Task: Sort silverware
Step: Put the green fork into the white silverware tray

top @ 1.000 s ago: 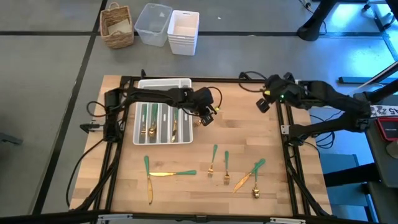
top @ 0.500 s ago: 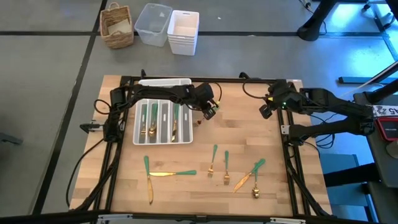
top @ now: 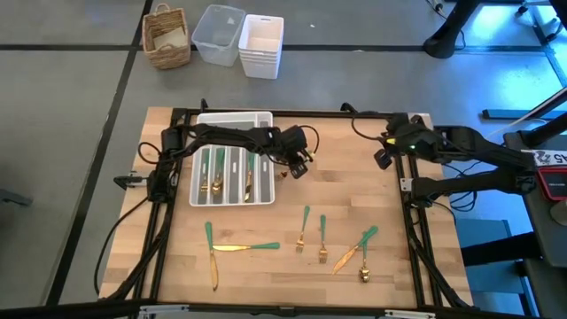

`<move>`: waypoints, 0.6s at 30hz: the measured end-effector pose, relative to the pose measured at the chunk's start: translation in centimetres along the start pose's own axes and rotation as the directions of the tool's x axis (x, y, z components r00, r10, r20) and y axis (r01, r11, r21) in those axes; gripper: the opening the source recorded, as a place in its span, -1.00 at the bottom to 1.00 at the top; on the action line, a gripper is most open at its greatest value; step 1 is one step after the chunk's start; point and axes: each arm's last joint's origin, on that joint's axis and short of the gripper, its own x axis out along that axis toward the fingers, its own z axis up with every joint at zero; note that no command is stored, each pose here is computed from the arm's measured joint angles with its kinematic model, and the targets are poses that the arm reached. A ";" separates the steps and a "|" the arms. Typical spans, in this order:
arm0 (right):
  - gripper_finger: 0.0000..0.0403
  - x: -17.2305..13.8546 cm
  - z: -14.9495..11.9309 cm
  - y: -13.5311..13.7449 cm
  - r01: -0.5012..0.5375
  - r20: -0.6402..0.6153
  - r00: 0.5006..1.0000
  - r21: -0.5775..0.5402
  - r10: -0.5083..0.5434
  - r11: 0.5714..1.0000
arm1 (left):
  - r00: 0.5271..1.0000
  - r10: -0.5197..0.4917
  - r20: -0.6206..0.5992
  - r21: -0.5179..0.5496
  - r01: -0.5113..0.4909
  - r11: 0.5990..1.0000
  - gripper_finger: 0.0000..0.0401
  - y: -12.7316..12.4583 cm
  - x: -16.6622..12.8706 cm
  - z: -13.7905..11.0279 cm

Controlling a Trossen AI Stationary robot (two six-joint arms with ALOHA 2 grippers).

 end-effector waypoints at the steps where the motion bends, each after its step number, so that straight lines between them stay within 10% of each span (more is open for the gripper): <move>1: -0.60 -0.2 -0.1 -0.2 0.002 0.011 1.000 0.004 -0.002 1.000 | 1.000 0.010 -0.003 -0.014 -0.010 1.000 -0.26 0.0 0.1 -0.1; 18: -0.60 -2.8 -1.2 -2.4 -0.013 0.125 0.992 0.067 0.005 0.998 | 0.985 0.051 -0.162 -0.011 -0.054 0.998 -0.24 -0.1 2.4 -2.4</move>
